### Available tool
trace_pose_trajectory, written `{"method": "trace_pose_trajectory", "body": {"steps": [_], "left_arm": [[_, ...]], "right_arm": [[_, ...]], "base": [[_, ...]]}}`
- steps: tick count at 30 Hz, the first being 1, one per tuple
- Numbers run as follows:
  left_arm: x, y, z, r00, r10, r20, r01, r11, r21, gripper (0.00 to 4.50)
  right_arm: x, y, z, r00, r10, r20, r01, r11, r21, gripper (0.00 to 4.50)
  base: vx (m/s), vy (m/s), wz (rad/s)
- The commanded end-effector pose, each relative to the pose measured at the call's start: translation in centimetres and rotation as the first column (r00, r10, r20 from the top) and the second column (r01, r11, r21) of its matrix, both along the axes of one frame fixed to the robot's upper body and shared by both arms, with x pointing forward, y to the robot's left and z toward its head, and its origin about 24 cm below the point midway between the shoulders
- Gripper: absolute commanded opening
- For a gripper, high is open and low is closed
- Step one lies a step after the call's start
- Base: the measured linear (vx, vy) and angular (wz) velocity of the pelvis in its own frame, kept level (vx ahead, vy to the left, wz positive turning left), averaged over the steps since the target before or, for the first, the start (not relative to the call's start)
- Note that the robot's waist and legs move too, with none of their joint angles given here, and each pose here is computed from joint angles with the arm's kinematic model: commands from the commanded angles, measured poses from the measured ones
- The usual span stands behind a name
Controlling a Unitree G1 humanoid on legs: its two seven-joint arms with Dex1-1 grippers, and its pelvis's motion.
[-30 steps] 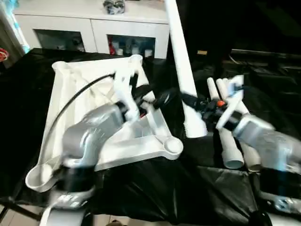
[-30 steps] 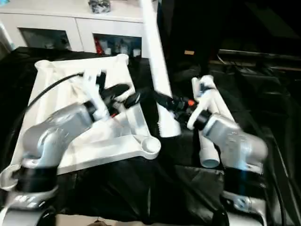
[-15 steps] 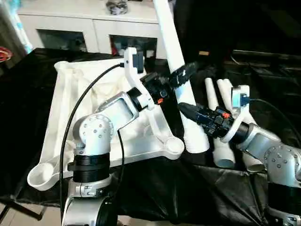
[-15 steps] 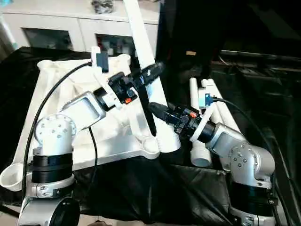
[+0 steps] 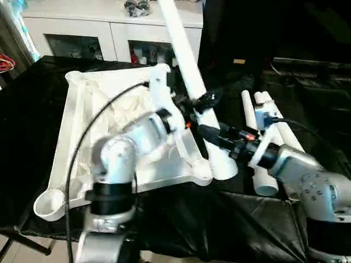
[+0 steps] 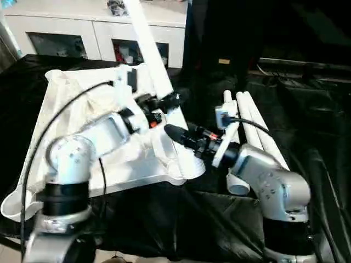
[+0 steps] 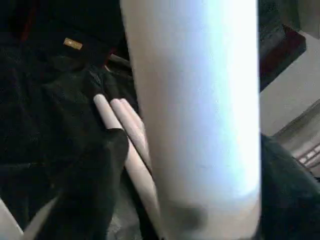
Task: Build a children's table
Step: Pick table leg
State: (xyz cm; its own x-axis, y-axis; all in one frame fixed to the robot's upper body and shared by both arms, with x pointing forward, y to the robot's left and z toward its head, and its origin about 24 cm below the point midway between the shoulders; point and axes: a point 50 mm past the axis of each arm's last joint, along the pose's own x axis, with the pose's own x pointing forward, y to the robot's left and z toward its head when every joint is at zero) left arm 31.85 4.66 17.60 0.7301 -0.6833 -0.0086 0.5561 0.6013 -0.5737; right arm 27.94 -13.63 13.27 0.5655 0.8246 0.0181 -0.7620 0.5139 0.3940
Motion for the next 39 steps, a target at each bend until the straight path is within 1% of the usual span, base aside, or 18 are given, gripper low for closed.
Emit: {"method": "trace_pose_trajectory", "body": {"steps": [1,2,5,7,10,13,17,19,22,25,26,27,30,35,36,37,38,39], "left_arm": [[0.6,0.3,0.4,0.998,0.060,-0.009,-0.060,0.998,-0.005,3.41],[0.7,0.4,0.5,0.997,0.070,-0.013,-0.070,0.998,-0.009,3.26],[0.9,0.5,0.4,0.996,0.091,-0.025,-0.092,0.996,-0.009,3.20],[0.8,0.6,0.0,0.993,0.107,-0.045,-0.107,0.994,0.004,2.94],[0.6,0.6,-0.1,0.992,0.109,-0.059,-0.110,0.994,-0.007,2.79],[0.6,1.4,-0.4,0.989,0.130,-0.066,-0.131,0.991,-0.008,2.41],[0.5,2.1,-0.6,0.985,0.162,-0.062,-0.161,0.987,0.017,2.07],[0.6,2.3,-0.7,0.981,0.183,-0.061,-0.181,0.983,0.028,2.03],[0.5,2.4,-0.7,0.984,0.169,-0.061,-0.168,0.986,0.018,1.95],[0.4,2.0,-0.4,0.994,0.109,-0.026,-0.108,0.994,0.010,1.92],[0.3,1.7,-0.2,0.998,0.053,0.032,-0.054,0.998,0.021,1.91],[0.3,1.7,-0.1,0.998,0.041,0.043,-0.042,0.999,0.022,1.91],[-0.3,1.4,0.4,0.980,-0.125,0.158,0.120,0.992,0.036,1.90],[-0.7,1.5,0.7,0.949,-0.255,0.186,0.245,0.967,0.077,1.87],[-0.9,1.6,1.0,0.922,-0.324,0.212,0.314,0.946,0.079,1.87],[-0.9,1.6,1.0,0.922,-0.324,0.212,0.314,0.946,0.079,1.86],[-1.2,1.7,1.4,0.901,-0.369,0.229,0.368,0.928,0.051,1.86],[-1.3,1.8,1.5,0.895,-0.380,0.234,0.381,0.924,0.043,1.86]], "right_arm": [[-0.1,0.4,1.1,0.998,-0.008,0.061,0.009,1.000,-0.015,1.85],[-0.1,0.6,1.2,0.998,-0.011,0.064,0.012,1.000,-0.020,1.85],[-0.1,0.8,1.1,0.998,-0.019,0.066,0.021,0.999,-0.028,1.85],[0.1,1.0,1.0,0.997,-0.034,0.067,0.036,0.999,-0.036,1.85],[0.4,1.3,0.9,0.997,-0.045,0.064,0.047,0.999,-0.028,1.85],[0.6,2.2,0.6,0.997,-0.047,0.055,0.048,0.999,-0.019,1.85],[0.9,2.8,0.9,0.998,-0.040,0.042,0.040,0.999,0.008,1.85],[1.0,3.0,0.9,0.999,-0.020,0.047,0.020,1.000,0.000,1.85],[0.8,3.2,0.7,0.997,0.017,0.072,-0.014,0.999,-0.046,1.85],[0.9,2.9,0.7,0.997,0.005,0.079,0.000,0.998,-0.061,1.85],[0.9,2.6,0.7,0.998,0.010,0.063,-0.008,0.999,-0.032,2.20],[0.9,2.5,0.7,0.998,0.010,0.060,-0.009,1.000,-0.028,2.41],[0.8,1.2,0.6,0.996,0.088,0.013,-0.088,0.996,0.004,2.64],[0.1,0.0,0.2,0.978,0.205,-0.033,-0.205,0.979,-0.014,3.19],[-0.2,-0.5,0.4,0.964,0.260,-0.045,-0.261,0.965,-0.002,3.19],[-0.2,-0.5,0.4,0.964,0.260,-0.045,-0.261,0.965,-0.002,3.30],[-0.3,-0.7,0.4,0.956,0.291,-0.047,-0.292,0.956,-0.017,3.37],[-0.3,-0.8,0.4,0.953,0.298,-0.048,-0.299,0.954,-0.022,3.52]], "base": [[0.000,0.000,0.00],[0.000,0.000,0.00],[0.000,0.000,0.00],[0.000,0.000,0.00],[0.000,0.000,0.00],[0.000,0.000,0.00],[0.000,0.000,0.00],[0.000,0.000,0.00],[0.000,0.000,0.00],[0.000,0.000,0.00],[0.000,0.000,0.00],[0.000,0.000,0.00],[0.000,0.000,0.00],[0.000,0.000,0.00],[0.000,0.000,0.00],[0.000,0.000,0.00],[0.000,0.000,0.00],[0.000,0.000,0.00]]}}
